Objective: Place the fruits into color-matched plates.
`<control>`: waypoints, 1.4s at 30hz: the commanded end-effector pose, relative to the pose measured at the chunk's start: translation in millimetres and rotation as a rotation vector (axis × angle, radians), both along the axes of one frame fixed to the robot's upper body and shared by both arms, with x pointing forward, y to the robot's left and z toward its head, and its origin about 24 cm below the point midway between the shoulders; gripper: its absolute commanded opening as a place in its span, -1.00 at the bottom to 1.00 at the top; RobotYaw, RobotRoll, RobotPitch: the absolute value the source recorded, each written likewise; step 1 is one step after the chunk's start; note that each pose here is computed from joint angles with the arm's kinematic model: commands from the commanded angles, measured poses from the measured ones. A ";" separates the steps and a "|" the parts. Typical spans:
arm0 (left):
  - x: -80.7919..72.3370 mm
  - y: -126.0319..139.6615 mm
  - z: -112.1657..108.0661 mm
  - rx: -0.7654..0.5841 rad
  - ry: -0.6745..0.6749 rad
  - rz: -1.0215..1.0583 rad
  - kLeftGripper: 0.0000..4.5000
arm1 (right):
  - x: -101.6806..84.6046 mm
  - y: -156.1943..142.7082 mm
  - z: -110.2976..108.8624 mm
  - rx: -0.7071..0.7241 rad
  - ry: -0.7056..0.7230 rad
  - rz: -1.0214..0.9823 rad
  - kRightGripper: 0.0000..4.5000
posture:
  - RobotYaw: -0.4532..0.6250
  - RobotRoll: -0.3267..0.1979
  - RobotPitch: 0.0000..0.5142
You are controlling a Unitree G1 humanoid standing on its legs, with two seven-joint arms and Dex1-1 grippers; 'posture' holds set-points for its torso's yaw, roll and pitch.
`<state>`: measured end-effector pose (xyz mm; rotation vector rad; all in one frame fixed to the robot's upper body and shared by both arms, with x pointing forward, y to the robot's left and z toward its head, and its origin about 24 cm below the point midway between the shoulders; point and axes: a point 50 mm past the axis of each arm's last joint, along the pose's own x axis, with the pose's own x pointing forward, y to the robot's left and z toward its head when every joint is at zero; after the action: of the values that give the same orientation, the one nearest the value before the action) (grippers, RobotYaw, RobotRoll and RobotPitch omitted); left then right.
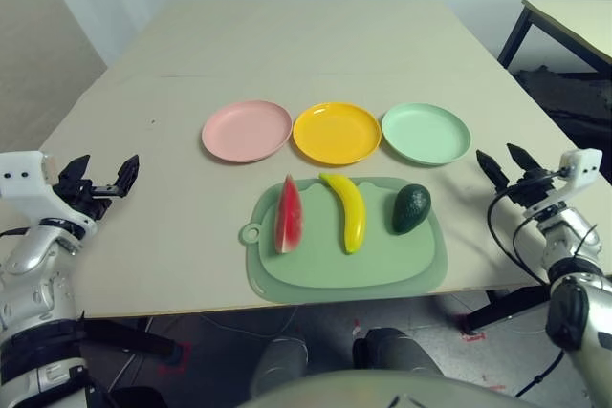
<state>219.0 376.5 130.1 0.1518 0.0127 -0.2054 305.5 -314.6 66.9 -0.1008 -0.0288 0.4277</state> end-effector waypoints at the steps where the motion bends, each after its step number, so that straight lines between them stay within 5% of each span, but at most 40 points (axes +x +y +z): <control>1: -8.6 -19.2 12.5 0.043 0.074 -0.331 0.98 | 8.3 -5.0 20.6 -0.173 -0.017 0.020 1.00 | -0.14 0.25 -0.92; 10: -23.5 -39.4 35.8 0.157 0.210 -0.664 0.98 | 27.8 -1.2 97.6 -0.627 -0.163 0.212 1.00 | -0.23 0.25 -0.87; 21: -30.5 -48.8 40.9 0.199 0.232 -0.732 0.98 | 41.7 85.8 175.1 -1.133 -0.213 0.889 1.00 | -0.23 0.25 -0.83; 31: -26.4 -49.1 42.1 0.243 0.238 -0.721 0.98 | 25.5 154.8 182.0 -1.344 -0.181 1.223 1.00 | -0.17 0.25 -0.75; 42: -24.8 -55.2 40.1 0.251 0.255 -0.753 0.98 | 3.9 163.7 162.8 -1.313 0.001 1.308 1.00 | -0.18 0.25 -0.67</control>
<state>193.5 324.8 169.5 0.3508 0.2159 -0.9542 313.2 -154.7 233.9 -1.4453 0.1914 1.6777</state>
